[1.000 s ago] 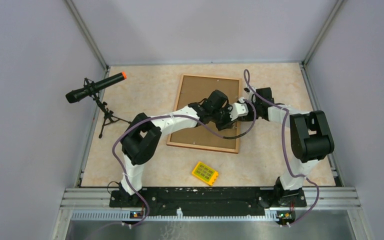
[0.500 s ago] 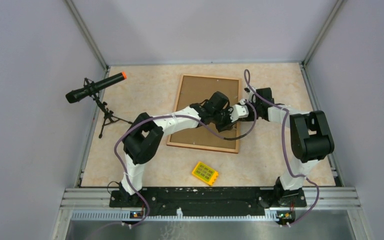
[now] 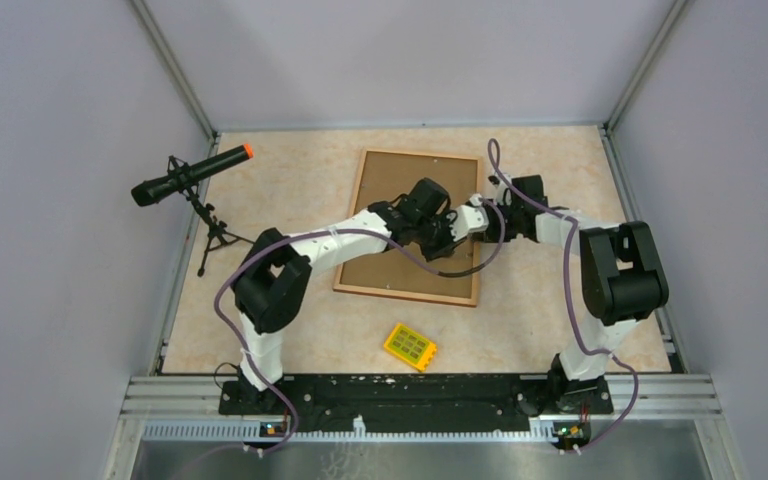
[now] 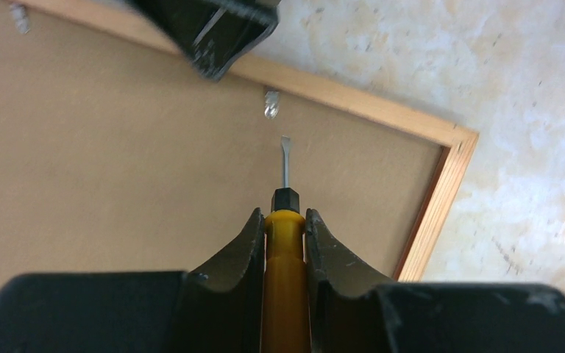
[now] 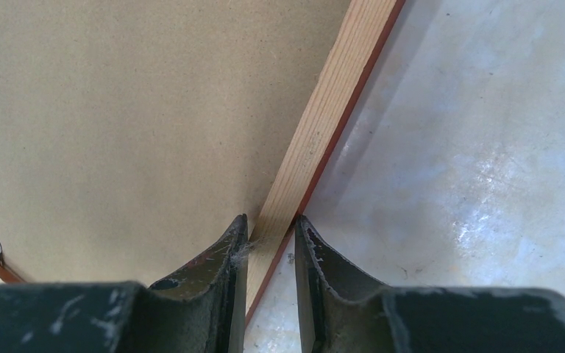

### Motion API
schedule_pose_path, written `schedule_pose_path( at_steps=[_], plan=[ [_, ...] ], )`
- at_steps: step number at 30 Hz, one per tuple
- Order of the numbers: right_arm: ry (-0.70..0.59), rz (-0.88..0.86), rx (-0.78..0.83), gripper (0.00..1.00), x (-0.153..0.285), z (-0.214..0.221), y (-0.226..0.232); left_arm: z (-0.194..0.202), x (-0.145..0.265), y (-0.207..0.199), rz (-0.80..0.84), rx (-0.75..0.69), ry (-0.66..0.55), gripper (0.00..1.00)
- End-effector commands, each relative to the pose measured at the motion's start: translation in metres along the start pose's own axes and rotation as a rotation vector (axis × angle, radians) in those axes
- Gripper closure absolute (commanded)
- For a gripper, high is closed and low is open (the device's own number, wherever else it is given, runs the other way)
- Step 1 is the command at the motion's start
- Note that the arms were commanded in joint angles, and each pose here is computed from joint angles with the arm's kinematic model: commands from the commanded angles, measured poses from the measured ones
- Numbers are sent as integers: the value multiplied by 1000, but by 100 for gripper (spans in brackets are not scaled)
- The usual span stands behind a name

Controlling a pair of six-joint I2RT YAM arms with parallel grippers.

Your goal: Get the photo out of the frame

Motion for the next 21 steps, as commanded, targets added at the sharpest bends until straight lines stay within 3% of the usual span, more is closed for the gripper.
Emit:
schedule_pose_path(
  at_steps=[1,6,9,13,21],
  plan=[
    [73,105,48,85,-3,9,-13,-5,60,14,-102,-40,32,100],
    [101,145,96,88,1,4,-18,31,104,31,-180,-32,177,100],
    [103,89,89,89,1,5,-12,41,114,26,-161,-35,170,100],
    [124,26,80,89,-3,10,-7,29,98,15,-87,-32,59,100],
    [128,27,130,91,4,12,-7,2,52,14,30,-17,16,100]
  ],
)
Point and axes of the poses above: each gripper's point midway between its finger pads, its own x axis back along the fingers, its own y axis along the line the jaws close on, z = x × y, the point moved 9 cm from there along x, back along the fingers, and after that the axes turned 5 degrees about x, right-handed, at the moved point
